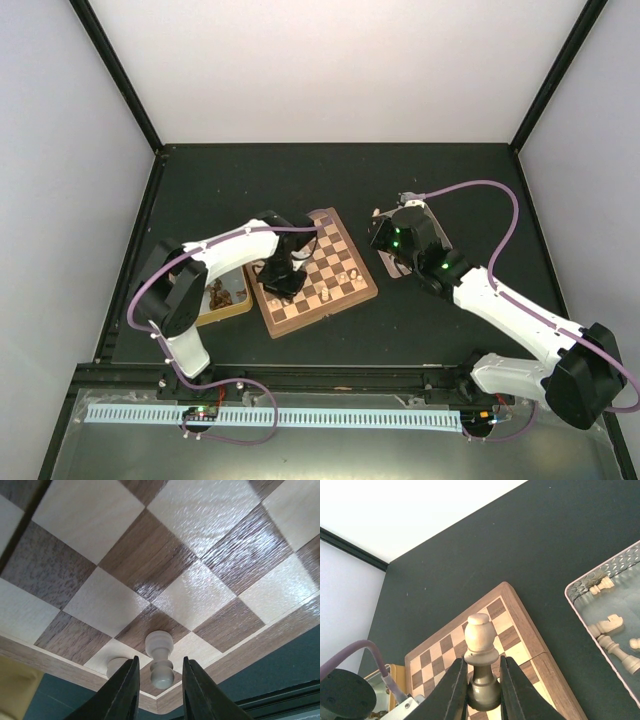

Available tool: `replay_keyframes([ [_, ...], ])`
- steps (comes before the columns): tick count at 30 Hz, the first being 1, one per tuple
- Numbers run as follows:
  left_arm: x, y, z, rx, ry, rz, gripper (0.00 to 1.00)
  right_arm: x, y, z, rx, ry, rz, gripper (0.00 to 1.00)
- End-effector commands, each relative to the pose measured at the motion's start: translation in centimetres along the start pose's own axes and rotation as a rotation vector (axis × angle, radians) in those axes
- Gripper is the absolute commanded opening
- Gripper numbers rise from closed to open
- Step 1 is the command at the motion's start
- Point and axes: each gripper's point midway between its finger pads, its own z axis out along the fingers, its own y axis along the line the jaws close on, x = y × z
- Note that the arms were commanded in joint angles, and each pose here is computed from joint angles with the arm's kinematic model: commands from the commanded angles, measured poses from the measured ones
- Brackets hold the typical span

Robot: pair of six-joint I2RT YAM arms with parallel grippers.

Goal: Set up the chess pieces on the board
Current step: Place the chess piece on the chessboard.

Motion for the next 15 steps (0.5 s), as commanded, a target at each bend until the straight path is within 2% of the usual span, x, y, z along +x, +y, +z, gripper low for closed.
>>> replay_keyframes([
  [1, -1.2, -0.3, -1.9, 0.0, -0.064, 0.012, 0.26, -0.7, 0.8, -0.3, -0.027, -0.023, 0.004, 0.15],
  [4, -1.9, -0.7, -3.5, 0.022, -0.125, 0.013, 0.28, -0.6, 1.0, -0.3, -0.038, -0.019, -0.011, 0.15],
  [7, -3.4, -0.8, -6.6, 0.048, -0.253, -0.025, 0.34, -0.5, 1.8, -0.4, -0.083, -0.017, -0.072, 0.15],
  [15, -6.2, -0.9, -19.7, 0.206, -0.835, -0.11, 0.42, 0.2, 8.4, -2.6, -0.437, 0.004, -0.386, 0.14],
])
